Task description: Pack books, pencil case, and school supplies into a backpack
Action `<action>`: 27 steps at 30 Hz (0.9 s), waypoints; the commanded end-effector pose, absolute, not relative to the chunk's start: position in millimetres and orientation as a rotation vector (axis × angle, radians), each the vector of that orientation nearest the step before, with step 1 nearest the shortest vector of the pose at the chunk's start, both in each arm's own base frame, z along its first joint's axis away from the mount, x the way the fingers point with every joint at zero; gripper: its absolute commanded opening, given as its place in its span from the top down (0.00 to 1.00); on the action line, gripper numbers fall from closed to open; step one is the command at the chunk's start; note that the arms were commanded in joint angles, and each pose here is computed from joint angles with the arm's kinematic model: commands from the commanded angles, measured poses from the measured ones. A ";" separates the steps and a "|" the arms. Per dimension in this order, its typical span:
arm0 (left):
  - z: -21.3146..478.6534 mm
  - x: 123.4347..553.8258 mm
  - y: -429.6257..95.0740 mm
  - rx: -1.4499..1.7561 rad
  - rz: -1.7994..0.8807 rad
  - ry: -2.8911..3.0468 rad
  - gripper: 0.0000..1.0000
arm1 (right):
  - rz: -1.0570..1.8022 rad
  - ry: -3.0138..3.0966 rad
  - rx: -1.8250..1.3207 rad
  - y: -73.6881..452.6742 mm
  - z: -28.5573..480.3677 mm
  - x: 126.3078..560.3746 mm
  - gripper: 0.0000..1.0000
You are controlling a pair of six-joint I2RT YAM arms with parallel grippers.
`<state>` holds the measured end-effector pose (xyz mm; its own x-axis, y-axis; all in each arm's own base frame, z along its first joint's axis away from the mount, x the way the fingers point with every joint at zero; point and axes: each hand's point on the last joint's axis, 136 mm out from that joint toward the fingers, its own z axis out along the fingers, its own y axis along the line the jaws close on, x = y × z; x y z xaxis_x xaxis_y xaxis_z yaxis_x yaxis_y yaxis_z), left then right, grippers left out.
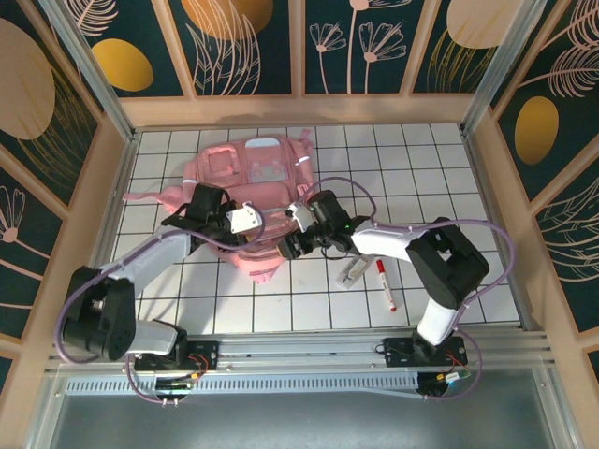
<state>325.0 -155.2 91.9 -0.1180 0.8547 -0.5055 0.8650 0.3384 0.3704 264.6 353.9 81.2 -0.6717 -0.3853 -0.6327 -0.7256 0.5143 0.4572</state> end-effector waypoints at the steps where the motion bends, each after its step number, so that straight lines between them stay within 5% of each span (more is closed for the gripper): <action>1: 92.5 339.9 -151.0 1.488 0.064 1.948 0.23 | 0.978 2.275 -0.814 338.1 102.8 272.6 0.42; 7: 69.4 356.7 -135.3 1.472 0.222 2.014 0.36 | 0.956 2.228 -0.788 328.1 122.5 273.1 0.42; 12: 71.4 367.8 -139.7 1.431 0.205 2.051 1.00 | 0.988 2.191 -0.817 330.4 130.5 267.6 0.43; 27: 178.1 343.1 -183.8 1.233 -0.218 1.998 1.00 | 0.962 2.214 -0.914 349.9 123.3 275.0 0.41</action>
<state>349.9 -163.3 145.2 -0.2467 0.7809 -0.5739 0.8044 0.4953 0.3281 278.0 342.6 127.0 -0.6201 -0.3404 -0.7068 -0.7480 0.5283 0.4017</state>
